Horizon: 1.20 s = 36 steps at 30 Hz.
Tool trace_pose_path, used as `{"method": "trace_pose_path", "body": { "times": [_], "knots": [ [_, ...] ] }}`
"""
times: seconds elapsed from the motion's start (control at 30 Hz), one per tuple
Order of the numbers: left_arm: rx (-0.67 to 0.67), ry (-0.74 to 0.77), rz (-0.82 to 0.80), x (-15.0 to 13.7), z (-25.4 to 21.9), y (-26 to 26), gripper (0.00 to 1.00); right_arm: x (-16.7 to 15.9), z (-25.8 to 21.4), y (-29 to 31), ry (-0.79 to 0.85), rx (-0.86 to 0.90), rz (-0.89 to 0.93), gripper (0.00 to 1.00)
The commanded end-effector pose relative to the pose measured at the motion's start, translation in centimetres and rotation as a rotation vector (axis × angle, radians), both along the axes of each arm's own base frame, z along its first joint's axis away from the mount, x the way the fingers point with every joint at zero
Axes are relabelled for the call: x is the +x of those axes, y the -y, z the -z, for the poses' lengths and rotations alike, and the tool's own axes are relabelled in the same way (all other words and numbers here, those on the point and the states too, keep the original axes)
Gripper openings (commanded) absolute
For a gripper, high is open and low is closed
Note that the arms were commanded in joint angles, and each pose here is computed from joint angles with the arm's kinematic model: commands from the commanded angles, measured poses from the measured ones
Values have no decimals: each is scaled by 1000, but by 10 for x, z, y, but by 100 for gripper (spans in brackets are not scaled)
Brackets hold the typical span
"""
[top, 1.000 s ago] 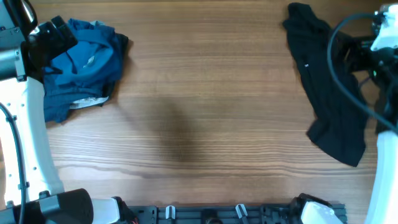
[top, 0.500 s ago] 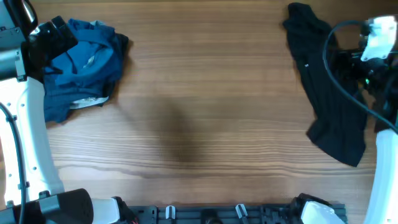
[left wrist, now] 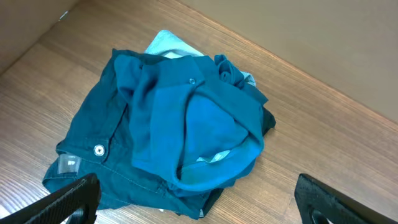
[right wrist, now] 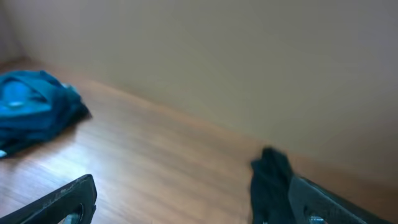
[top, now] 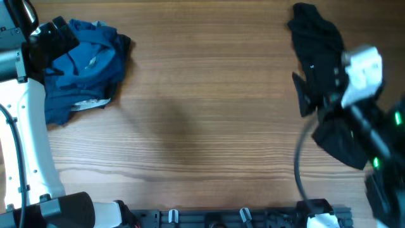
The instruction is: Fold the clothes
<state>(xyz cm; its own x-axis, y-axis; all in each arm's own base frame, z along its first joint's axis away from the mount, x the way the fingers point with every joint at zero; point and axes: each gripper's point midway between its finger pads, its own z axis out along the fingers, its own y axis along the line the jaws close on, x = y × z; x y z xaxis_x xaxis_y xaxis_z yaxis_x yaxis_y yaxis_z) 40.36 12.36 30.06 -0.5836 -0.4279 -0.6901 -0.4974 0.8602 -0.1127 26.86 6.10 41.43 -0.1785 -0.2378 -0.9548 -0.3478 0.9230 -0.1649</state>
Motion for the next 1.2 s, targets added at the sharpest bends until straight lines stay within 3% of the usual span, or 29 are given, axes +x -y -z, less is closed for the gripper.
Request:
{"method": "trace_pose_path", "body": {
  "times": [0.0, 0.1, 0.27, 0.53, 1.17],
  "knots": [
    [1, 1, -16, -1, 0, -1, 100, -21, -7, 0, 119, -7, 40, 100],
    [1, 1, -16, -1, 0, -1, 100, -12, 15, 1, 185, 46, 51, 100],
    [1, 1, -16, -1, 0, -1, 100, -16, 89, -10, 300, 90, -42, 100],
    [1, 1, -16, -1, 0, -1, 100, -24, 193, 10, 277, 223, 43, 100],
    [1, 1, -16, -1, 0, -1, 100, -26, 239, 17, 198, 208, 85, 100]
  ]
}}
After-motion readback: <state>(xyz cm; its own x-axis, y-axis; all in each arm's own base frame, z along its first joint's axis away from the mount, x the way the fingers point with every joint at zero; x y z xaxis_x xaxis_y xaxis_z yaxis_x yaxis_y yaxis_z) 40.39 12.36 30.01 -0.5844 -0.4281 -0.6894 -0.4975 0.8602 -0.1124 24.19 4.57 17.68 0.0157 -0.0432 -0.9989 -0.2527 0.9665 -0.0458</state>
